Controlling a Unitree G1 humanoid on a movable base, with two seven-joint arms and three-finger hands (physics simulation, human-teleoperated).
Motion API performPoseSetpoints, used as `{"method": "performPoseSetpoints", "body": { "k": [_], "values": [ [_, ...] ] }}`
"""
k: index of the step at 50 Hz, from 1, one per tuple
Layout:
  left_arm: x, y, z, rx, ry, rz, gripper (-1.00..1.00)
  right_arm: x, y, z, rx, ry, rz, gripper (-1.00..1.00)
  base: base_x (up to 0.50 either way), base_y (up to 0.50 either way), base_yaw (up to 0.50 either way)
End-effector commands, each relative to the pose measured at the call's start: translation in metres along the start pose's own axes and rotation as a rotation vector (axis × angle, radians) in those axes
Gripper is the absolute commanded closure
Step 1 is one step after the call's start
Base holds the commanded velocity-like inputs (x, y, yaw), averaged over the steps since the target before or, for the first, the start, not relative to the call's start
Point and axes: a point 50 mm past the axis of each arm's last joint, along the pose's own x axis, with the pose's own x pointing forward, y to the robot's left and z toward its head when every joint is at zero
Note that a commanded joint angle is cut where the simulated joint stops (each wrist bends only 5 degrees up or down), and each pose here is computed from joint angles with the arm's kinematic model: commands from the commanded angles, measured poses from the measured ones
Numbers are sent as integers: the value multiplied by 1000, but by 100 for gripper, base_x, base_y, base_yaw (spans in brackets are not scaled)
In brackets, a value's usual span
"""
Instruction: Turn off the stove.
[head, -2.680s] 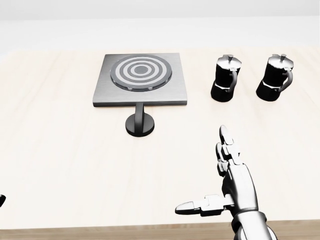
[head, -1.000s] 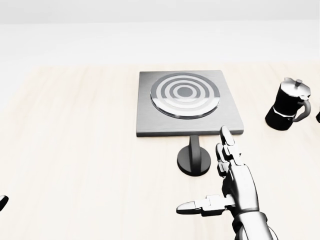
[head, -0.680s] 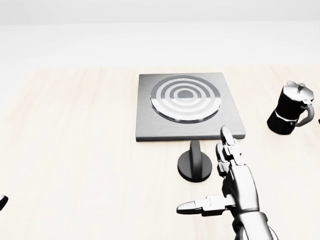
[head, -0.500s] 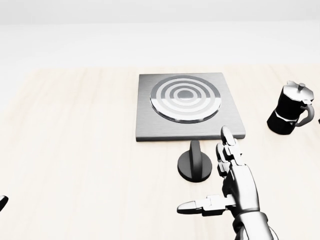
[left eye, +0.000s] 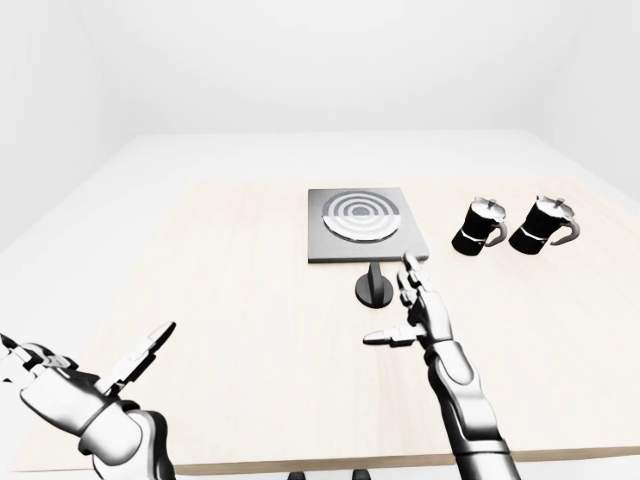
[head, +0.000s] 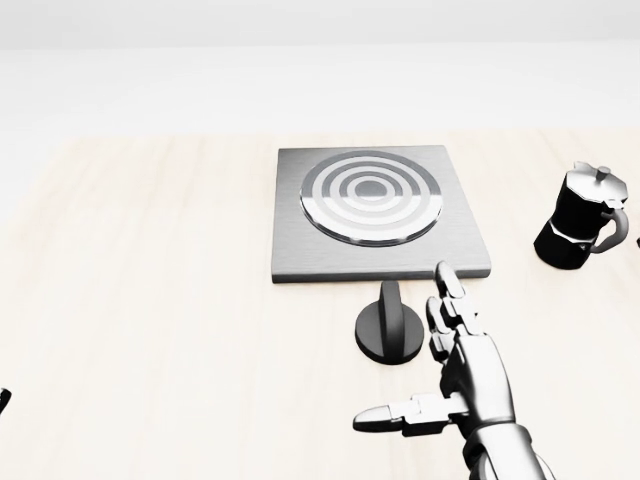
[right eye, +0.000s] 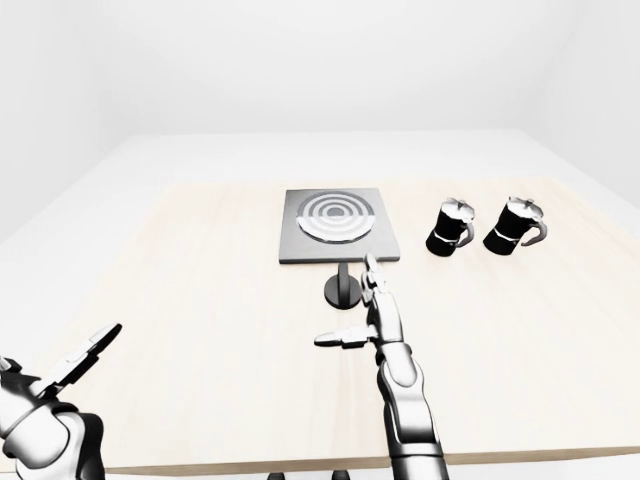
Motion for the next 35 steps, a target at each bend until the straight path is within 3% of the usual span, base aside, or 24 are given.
{"method": "performPoseSetpoints", "body": {
  "k": [1,11,16,35],
  "values": [
    [-1,0,0,1,-1,0,-100,2,-2,-11,31,73,-1,-100,0,0,0],
    [-1,-1,-3,12,8,-5,-100,8,-3,-18,15,117,-8,-100,0,0,0],
    [-1,-2,-3,22,5,-9,-100,9,-2,-13,-57,101,-26,-100,0,0,0],
    [-1,-2,-5,29,11,-12,-100,12,-2,-13,-54,102,-22,-100,0,0,0]
  ]
}}
